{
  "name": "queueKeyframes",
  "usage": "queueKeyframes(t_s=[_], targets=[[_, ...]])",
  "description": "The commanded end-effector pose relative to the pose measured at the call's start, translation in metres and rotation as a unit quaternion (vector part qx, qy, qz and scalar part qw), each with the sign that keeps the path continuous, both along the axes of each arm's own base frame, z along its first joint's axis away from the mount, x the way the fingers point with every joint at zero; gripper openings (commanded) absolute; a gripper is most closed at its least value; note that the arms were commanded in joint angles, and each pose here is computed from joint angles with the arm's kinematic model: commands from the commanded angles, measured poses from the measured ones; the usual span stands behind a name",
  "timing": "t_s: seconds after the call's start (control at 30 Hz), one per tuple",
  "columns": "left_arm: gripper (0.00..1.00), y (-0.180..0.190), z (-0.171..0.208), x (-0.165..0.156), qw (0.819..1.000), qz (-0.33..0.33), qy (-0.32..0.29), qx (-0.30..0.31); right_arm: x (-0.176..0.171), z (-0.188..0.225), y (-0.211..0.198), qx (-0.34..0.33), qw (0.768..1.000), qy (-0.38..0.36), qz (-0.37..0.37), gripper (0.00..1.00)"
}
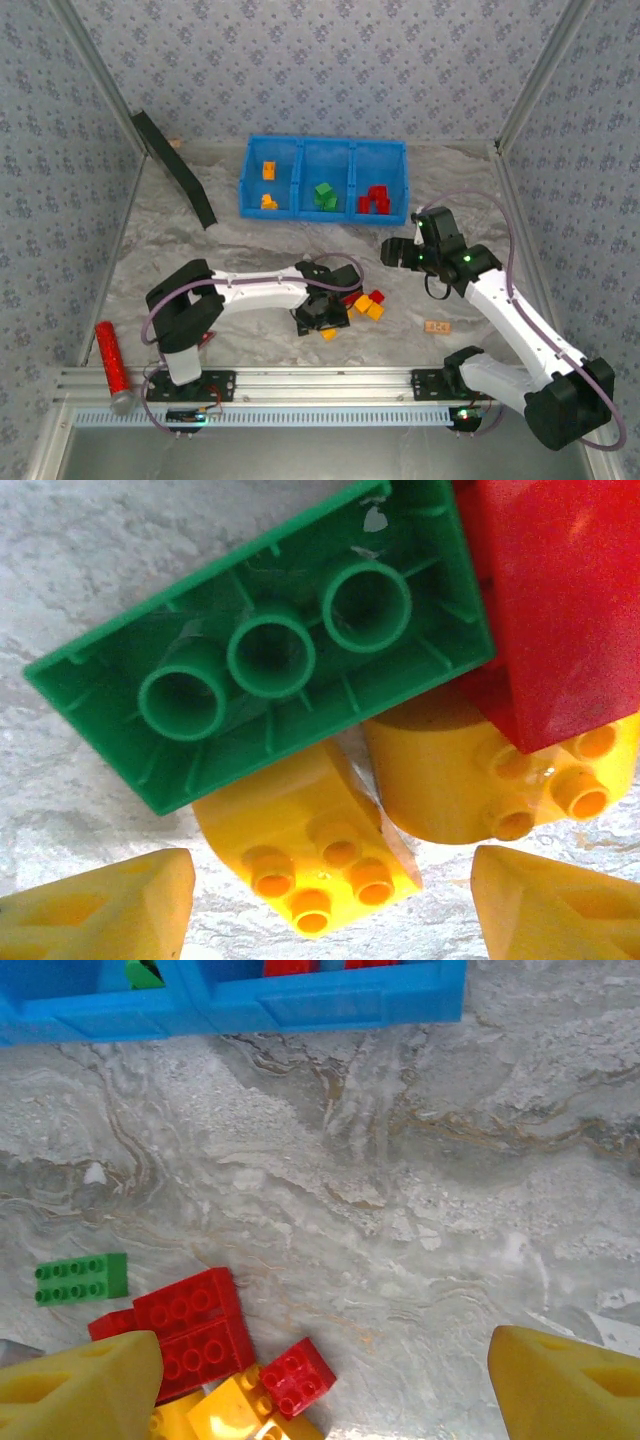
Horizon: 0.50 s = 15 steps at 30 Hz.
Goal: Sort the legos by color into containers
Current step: Pick up the lego from the middle-left of the table.
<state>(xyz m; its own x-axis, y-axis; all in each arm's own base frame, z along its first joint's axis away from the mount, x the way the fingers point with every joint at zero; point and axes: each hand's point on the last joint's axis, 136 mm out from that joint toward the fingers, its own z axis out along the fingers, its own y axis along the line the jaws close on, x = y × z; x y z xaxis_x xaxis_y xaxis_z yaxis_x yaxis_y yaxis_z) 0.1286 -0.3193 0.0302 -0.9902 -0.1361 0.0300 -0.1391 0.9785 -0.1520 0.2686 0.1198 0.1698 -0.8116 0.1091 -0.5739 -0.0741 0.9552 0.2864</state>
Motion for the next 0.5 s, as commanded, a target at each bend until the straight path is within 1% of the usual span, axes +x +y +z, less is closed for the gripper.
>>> queueKeyframes(t_s=[0.0,0.17,0.33,0.47], targets=[[0.73,-0.003,-0.002,-0.005,1.000,0.010,0.015,0.004,0.001,0.002,-0.001,0.013,1.000,-0.005,-0.009,0.85],[0.72,0.006,-0.011,-0.011,0.999,0.014,0.026,0.018,0.001,0.000,-0.004,0.012,1.000,-0.003,-0.015,0.84],[0.67,0.023,-0.022,-0.015,0.998,0.026,0.037,0.041,0.000,-0.001,-0.004,0.015,1.000,0.000,-0.017,0.84],[0.64,0.038,-0.033,-0.019,0.997,0.043,0.050,0.044,0.001,-0.004,-0.004,0.013,1.000,0.004,-0.018,0.83]])
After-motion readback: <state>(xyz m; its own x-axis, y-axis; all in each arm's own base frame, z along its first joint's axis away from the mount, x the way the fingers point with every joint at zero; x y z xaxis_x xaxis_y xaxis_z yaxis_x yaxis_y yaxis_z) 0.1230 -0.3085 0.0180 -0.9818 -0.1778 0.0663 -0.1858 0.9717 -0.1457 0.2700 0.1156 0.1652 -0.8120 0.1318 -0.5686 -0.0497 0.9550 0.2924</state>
